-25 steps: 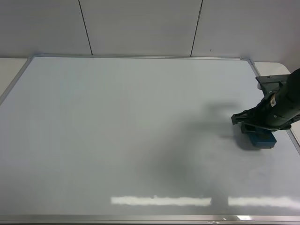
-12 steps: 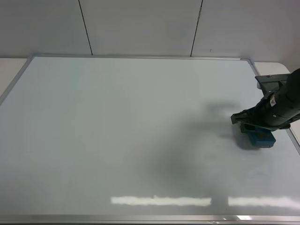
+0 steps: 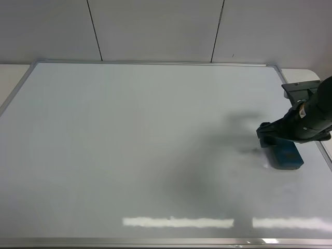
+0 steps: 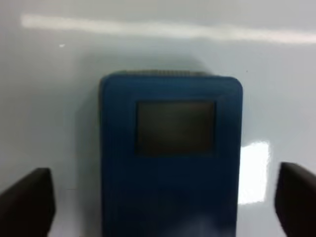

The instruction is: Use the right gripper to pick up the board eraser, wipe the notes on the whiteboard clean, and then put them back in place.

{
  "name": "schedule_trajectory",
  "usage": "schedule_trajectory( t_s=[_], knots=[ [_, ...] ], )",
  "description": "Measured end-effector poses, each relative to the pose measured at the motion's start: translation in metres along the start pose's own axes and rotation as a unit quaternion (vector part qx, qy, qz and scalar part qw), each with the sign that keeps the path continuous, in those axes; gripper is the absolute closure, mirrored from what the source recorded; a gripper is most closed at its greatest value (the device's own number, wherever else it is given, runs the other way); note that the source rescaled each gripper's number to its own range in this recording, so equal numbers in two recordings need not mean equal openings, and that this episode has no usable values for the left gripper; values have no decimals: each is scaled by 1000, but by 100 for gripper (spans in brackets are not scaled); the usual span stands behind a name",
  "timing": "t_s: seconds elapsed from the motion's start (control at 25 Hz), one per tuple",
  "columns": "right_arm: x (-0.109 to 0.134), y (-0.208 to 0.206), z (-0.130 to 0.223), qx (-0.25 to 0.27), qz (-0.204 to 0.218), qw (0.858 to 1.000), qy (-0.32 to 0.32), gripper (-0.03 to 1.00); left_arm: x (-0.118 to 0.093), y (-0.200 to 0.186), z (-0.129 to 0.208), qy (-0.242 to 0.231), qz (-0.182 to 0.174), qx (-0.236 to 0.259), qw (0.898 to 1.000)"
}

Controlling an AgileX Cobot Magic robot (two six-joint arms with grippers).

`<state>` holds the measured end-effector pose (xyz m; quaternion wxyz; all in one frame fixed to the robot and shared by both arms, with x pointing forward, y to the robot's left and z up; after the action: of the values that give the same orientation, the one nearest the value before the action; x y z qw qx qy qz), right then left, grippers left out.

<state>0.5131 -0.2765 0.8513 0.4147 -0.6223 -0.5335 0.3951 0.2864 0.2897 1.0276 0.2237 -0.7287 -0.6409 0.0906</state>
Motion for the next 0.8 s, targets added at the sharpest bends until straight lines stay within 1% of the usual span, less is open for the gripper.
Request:
schedule_trajectory(
  t_s=[0.04, 0.08, 0.16, 0.56, 0.72, 0.8],
  knots=[
    [0, 0, 0, 0, 1, 1000, -1, 6, 0, 0, 0, 0, 0, 0, 1000],
    [0, 0, 0, 0, 1, 1000, 1, 2, 0, 0, 0, 0, 0, 0, 1000],
    [0, 0, 0, -1, 1, 1000, 2, -1, 0, 0, 0, 0, 0, 0, 1000],
    [0, 0, 0, 1, -1, 1000, 11, -3, 0, 0, 0, 0, 0, 0, 1000],
    [4, -5, 0, -1, -14, 999, 43, -3, 0, 0, 0, 0, 0, 0, 1000],
    [6, -14, -4, -14, -26, 998, 50, -3, 0, 0, 0, 0, 0, 0, 1000]
  ],
)
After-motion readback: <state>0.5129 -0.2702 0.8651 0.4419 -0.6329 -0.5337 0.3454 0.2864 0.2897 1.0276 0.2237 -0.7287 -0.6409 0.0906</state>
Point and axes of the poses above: a point on each arm's last joint axis where the gripper is mounted, y pointing out along that axis toward the gripper, x along the wrist's bending axis when the last joint is at zero, z = x × y, the point moved 6 cm from there along y, pointing out along that axis toward the gripper, and after that the axes turned 12 degrees about y, right-handed, at the moved point
